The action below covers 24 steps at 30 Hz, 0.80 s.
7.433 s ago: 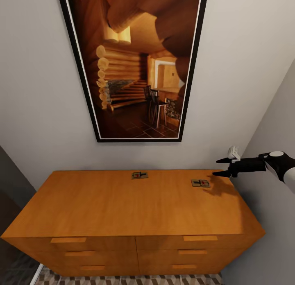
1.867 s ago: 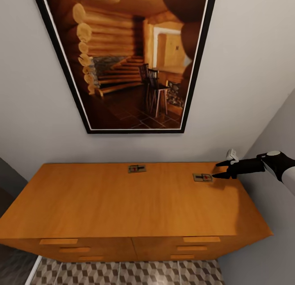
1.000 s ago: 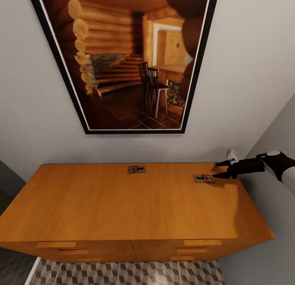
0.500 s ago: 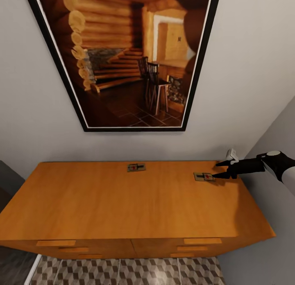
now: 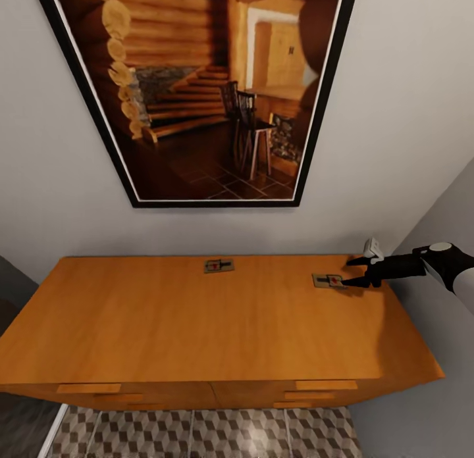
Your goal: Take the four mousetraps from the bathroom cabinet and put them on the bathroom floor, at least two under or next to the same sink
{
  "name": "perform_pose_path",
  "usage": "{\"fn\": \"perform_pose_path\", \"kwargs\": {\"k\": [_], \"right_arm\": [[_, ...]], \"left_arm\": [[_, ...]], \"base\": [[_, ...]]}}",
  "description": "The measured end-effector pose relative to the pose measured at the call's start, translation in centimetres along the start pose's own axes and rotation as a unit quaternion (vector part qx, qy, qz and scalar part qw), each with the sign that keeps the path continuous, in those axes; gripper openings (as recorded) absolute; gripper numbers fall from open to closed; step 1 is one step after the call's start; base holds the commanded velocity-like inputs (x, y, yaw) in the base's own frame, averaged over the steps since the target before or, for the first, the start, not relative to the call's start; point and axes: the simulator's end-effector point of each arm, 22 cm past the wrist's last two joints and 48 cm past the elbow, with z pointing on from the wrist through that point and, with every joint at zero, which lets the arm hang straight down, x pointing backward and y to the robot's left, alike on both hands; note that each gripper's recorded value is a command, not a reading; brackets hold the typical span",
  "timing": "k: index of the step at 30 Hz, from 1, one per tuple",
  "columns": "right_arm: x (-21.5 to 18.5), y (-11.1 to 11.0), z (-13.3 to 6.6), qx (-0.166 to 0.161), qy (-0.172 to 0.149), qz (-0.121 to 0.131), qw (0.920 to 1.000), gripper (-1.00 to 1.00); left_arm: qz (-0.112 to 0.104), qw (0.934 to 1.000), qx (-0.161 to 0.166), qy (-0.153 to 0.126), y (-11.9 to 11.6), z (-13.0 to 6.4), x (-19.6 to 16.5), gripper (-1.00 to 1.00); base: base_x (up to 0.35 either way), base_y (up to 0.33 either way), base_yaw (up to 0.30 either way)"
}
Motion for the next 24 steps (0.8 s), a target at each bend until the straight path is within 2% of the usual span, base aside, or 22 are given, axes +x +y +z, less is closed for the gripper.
{"fn": "perform_pose_path", "kwargs": {"k": [4,9,17,24], "right_arm": [[0.2,-0.1,0.3,-0.001,-0.002,-0.015,0.9999,1.0],[0.4,-0.1,0.6,-0.004,-0.003,-0.046,0.9989,1.0],[3.1,0.3,1.0,-0.023,0.046,-0.095,0.9941,1.0],[4.3,0.5,1.3,-0.033,0.067,-0.11,0.9911,1.0]], "left_arm": [[0.001,1.0,0.0,0.003,0.0,0.0,0.2,1.0],[0.002,1.0,0.002,0.007,-0.3,-0.1,0.5,1.0],[0.001,0.9999,0.007,0.012,-0.9,-0.3,0.9,1.0],[0.002,0.9998,0.008,0.016,-1.1,-0.3,1.1,1.0]], "base": [[0.0,0.0,0.0],[0.0,0.0,0.0],[0.0,0.0,0.0],[0.0,0.0,0.0]]}}
